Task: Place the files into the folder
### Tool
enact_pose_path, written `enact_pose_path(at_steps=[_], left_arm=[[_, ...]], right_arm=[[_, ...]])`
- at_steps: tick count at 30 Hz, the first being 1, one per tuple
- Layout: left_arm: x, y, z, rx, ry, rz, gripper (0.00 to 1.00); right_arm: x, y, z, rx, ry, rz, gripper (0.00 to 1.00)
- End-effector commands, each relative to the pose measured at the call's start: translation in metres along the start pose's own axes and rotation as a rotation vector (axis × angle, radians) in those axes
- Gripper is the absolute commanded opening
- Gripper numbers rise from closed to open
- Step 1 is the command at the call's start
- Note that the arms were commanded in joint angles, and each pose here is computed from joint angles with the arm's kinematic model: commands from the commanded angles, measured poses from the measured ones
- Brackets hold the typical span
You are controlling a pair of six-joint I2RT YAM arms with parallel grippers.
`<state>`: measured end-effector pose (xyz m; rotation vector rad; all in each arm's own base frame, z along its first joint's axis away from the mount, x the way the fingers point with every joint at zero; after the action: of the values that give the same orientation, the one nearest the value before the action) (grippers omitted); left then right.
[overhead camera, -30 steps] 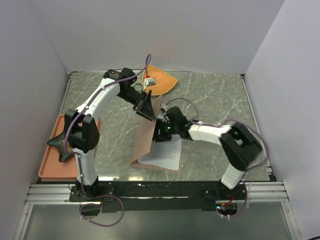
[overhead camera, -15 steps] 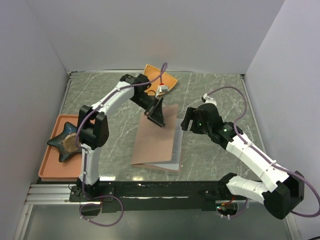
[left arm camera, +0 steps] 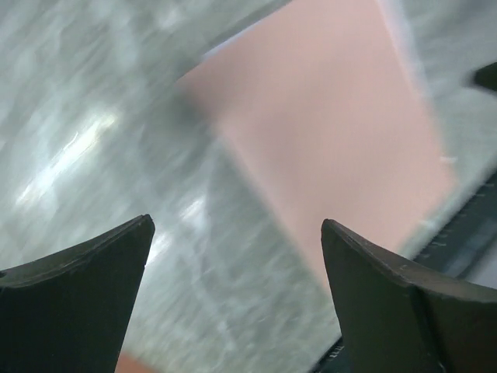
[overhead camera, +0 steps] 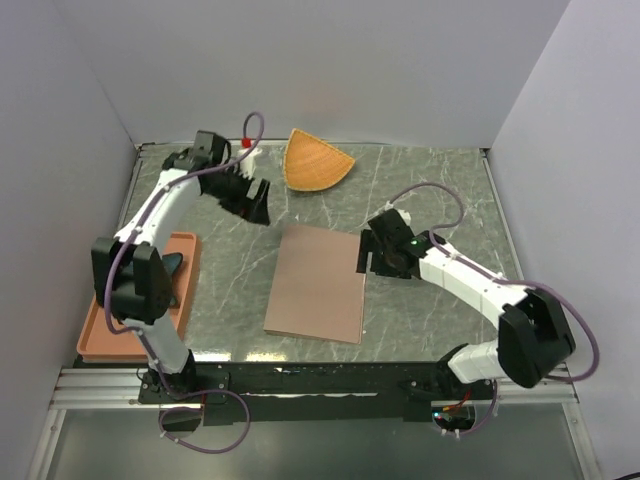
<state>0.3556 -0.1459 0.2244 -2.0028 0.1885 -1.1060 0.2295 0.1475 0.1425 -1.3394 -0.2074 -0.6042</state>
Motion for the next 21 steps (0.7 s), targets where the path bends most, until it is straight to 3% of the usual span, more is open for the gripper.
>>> enact_pose_path(at_steps=[1,7,12,21], left_arm=[[-0.066,0.024,0.023,0.163,0.032,0.148,0.96],[-0.111,0.043,0.032,0.249,0.037,0.183,0.96],[-0.127,0.060,0.036,0.279,0.059,0.194,0.96],[-0.134,0.101,-0.016,0.156,0.151,0.242,0.96]], right_arm=[[0.000,0.022,0.014,0.047,0.031,0.022,0.89],[0.001,0.048,0.025,0.036,0.038,0.054,0.89],[0.001,0.061,0.035,0.055,0.044,0.083,0.88],[0.001,0.081,0.046,0.066,0.053,0.131,0.89]])
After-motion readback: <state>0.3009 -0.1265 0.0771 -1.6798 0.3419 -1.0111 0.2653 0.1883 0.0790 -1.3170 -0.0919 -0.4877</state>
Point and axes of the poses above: each gripper's point midway between its finger pads, its own y axis out along the fingers, its own z axis along the line the jaws close on, x = y × z, the point moved 6 cm from there along -y, back along the fingers, and after that the axes turned 8 degrees about y, right-handed, at the moved point
